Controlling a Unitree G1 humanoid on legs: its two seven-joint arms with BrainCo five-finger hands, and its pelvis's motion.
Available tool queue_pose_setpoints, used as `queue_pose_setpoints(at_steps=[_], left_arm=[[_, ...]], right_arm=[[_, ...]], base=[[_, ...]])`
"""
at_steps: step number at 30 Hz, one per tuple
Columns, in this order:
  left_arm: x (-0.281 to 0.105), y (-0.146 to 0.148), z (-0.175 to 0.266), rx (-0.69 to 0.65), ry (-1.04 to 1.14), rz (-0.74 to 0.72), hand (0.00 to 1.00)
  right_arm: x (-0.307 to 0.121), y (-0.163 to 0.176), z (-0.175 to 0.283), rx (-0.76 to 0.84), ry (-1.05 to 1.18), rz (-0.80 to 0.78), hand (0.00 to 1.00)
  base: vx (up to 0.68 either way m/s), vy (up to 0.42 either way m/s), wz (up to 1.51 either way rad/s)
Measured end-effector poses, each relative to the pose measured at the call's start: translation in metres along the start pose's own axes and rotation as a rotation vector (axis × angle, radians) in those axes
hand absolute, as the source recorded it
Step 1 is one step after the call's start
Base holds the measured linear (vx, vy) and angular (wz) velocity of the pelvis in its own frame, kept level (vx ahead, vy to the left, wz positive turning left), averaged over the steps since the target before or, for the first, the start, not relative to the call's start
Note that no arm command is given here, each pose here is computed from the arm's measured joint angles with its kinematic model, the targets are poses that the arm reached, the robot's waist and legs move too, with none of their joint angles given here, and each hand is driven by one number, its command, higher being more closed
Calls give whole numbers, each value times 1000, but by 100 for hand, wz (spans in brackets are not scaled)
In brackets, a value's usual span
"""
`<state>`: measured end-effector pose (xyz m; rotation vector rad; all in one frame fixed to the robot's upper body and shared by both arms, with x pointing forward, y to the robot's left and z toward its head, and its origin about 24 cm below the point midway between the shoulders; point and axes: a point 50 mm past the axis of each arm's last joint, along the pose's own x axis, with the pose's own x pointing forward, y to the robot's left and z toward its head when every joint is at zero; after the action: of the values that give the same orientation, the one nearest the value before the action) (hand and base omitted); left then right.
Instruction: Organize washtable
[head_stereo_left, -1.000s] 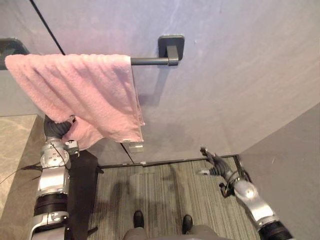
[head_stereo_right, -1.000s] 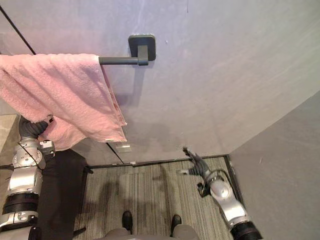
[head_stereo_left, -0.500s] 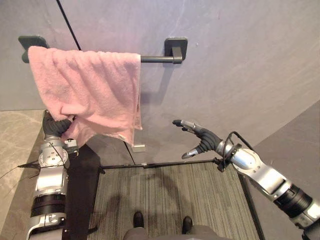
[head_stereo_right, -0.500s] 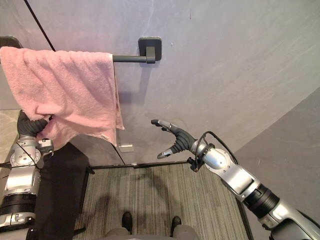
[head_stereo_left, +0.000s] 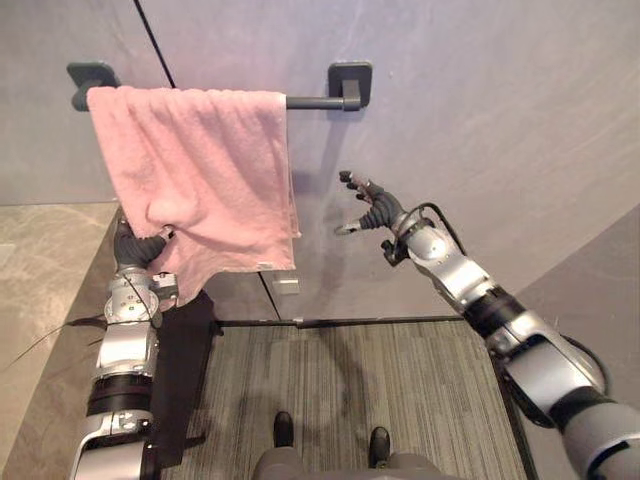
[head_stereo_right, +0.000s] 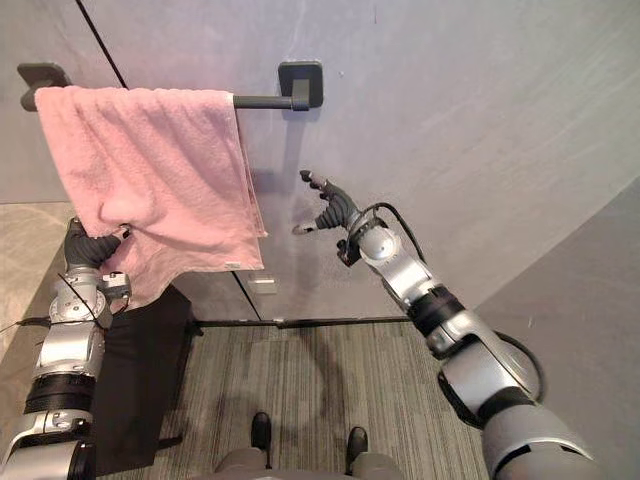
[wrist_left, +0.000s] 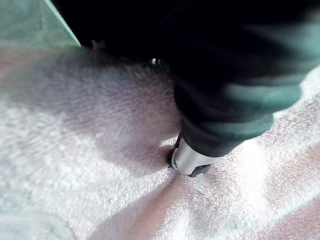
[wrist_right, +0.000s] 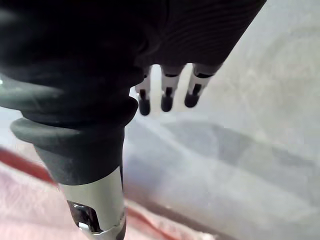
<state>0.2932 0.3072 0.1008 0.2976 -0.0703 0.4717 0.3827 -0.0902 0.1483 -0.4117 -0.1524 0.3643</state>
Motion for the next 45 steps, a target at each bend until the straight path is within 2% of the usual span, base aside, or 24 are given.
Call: queue_pose_setpoints(at_steps=[3,4,6,9,14,21,26,32,33,38,45], left_arm=[[0,-1,0,-5,2,-1,100],[2,-3,-1,-12,9,0,100],[3,-3,-3,-13,18,6,100],[4,-3,-1,-16,15,6,100],[10,-4,-2,-25,31,17,100],[23,-9,1,-56,56,23,100],[27,-13,7,-40,40,0,100],[28,-11,9,-23,34,-4,100],[28,-11,9,-23,34,-5,100],[28,-13,10,-18,28,-12,100],[29,-11,21,-20,-18,-8,100]], right_arm=[[6,-18,-4,111,50,-130,0],[7,-23,-9,193,75,-186,0],[8,-20,-13,282,95,-210,0],[10,-12,-12,363,109,-199,0],[17,6,-1,408,100,-147,0],[29,51,46,299,-22,58,0],[27,85,63,237,-77,205,0],[27,94,68,181,-91,239,0],[27,95,68,181,-91,239,100],[28,90,69,190,-92,216,100],[38,48,96,343,-164,15,100]], base=[[-51,0,11],[-30,3,7],[-17,2,2],[0,0,0],[3,1,-1],[0,0,0],[0,0,0],[-4,1,1],[-27,7,3],[-3,1,1],[0,0,2]])
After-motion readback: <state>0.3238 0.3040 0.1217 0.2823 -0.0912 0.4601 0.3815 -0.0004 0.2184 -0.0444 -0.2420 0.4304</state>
